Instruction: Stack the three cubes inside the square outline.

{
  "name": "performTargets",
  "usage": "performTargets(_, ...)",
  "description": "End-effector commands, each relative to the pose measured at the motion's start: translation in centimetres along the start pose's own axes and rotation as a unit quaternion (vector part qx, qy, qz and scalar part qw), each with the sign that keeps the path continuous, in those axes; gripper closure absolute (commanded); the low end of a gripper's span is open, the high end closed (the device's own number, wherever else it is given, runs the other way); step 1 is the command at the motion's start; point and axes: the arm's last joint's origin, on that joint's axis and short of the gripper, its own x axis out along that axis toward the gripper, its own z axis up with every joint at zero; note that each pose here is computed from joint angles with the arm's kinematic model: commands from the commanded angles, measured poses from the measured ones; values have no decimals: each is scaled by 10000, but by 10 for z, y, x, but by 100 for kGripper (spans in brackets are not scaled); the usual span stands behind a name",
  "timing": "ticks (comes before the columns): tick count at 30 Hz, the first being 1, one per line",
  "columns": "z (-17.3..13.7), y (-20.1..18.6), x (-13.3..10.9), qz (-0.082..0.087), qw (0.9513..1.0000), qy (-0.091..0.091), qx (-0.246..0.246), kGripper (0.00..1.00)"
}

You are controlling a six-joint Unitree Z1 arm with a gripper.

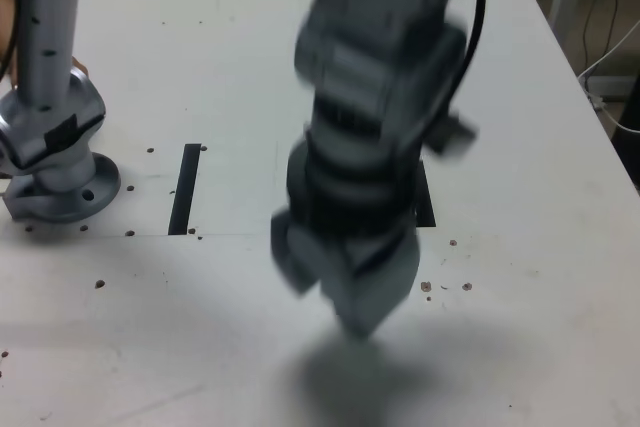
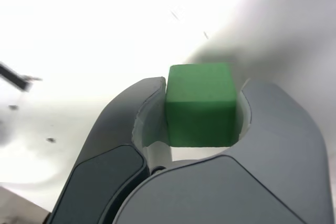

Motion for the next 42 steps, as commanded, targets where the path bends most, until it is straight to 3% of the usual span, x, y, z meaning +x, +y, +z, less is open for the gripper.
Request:
performTargets(1,-15,13,-15,7,9997,182,-174,80)
performTargets(9,-56,68,-52,-28,9953,75,-969,80)
performTargets(22,-98,145,-39,-539,9765,28,-2087,80)
performTargets(27,-103,157,-34,-634,9721,-7,-2260,80)
performTargets(42,-90,169,-16,-961,9673,-119,-2344,80)
